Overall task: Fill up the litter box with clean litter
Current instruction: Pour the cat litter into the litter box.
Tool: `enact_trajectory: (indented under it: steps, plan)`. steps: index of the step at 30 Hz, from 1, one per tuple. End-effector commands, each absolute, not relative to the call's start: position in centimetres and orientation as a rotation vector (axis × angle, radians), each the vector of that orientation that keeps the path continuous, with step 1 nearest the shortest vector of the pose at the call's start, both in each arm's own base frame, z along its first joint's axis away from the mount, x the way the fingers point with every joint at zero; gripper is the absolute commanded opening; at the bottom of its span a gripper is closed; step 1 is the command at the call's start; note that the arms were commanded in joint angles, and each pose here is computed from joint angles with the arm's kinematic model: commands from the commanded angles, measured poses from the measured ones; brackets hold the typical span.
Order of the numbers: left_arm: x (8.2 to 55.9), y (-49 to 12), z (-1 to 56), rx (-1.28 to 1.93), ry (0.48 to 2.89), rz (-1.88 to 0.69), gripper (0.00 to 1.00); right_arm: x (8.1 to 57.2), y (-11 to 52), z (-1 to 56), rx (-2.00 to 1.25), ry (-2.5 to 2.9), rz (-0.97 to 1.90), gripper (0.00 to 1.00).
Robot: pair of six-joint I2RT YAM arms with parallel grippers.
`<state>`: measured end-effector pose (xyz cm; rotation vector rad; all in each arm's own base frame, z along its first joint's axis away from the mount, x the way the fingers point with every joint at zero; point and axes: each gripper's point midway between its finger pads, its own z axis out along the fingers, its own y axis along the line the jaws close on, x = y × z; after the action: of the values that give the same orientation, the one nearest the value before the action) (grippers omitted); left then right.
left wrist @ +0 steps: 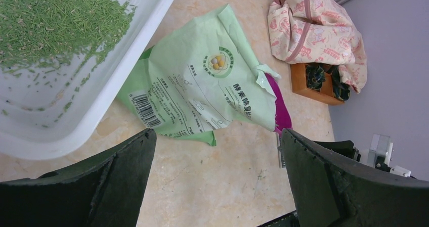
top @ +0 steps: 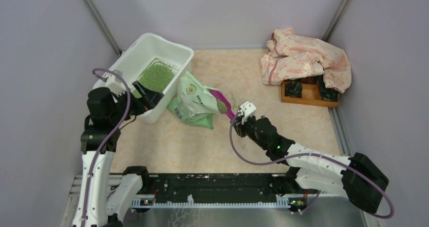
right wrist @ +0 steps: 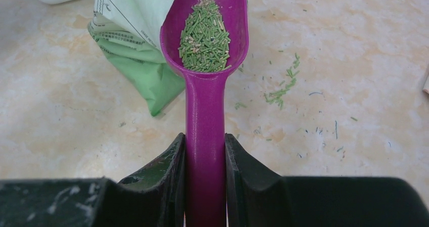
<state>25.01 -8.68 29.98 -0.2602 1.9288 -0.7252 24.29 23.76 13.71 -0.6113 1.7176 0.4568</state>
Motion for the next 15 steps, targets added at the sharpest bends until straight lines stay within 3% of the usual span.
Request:
enact_trajectory:
  steps: [1, 15]
  plan:
    - [24.9, -8.8, 31.3, -0.235, 1.88, -0.739, 0.99, 24.4, 23.1, 15.9, -0.54, 1.672, 0.478, 0.0]
    - [25.2, -8.9, 31.0, -0.237, 1.879, -0.747, 0.99, 23.6, 20.7, 20.5, -0.451, 1.634, 0.461, 0.0]
